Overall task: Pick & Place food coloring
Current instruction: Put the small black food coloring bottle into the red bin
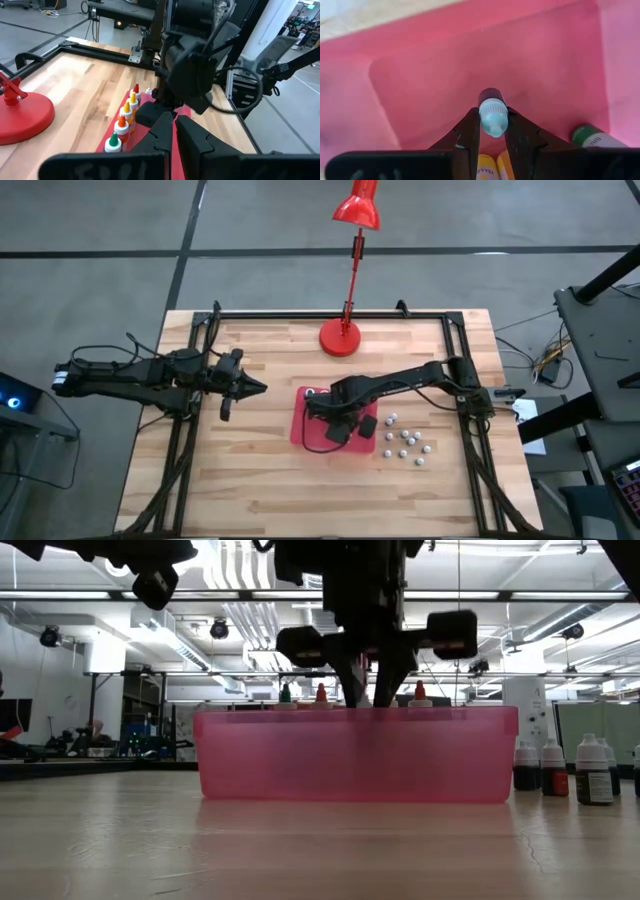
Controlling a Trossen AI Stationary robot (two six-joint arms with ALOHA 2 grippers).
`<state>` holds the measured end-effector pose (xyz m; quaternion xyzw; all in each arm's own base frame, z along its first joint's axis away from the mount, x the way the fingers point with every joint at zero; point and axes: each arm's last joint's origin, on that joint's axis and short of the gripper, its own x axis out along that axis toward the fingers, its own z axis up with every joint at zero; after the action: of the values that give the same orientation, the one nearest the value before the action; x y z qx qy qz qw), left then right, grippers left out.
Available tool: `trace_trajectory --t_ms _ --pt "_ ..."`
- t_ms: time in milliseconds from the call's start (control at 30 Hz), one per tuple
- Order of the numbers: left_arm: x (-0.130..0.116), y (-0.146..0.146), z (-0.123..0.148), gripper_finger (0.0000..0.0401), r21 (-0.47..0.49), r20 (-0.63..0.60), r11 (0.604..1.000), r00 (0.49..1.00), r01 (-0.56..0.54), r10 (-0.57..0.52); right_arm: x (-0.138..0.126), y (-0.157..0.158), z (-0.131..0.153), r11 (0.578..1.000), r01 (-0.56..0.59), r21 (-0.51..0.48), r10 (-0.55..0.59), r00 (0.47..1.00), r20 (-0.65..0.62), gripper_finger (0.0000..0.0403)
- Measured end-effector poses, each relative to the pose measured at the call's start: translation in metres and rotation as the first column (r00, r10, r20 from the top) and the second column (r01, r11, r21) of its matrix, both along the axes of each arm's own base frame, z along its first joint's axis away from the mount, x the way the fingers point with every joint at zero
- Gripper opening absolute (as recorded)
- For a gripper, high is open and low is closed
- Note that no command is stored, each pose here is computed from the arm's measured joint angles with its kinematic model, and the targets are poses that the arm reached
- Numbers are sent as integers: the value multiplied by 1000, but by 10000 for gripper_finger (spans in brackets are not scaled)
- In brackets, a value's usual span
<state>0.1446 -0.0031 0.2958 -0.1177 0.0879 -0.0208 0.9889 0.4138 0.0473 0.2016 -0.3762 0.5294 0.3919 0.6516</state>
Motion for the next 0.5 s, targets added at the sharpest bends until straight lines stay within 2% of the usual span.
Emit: trace_trajectory --t_ms 233,500 --pt "0 0 0 0 -10 -1 1000 1000 -2 2 -1 -2 -14 997 35 -62 -33 999 21 68" --pt "0 0 0 0 -26 -1 1000 1000 -4 4 -6 -3 -28 997 27 -66 -27 1000 -8 68"
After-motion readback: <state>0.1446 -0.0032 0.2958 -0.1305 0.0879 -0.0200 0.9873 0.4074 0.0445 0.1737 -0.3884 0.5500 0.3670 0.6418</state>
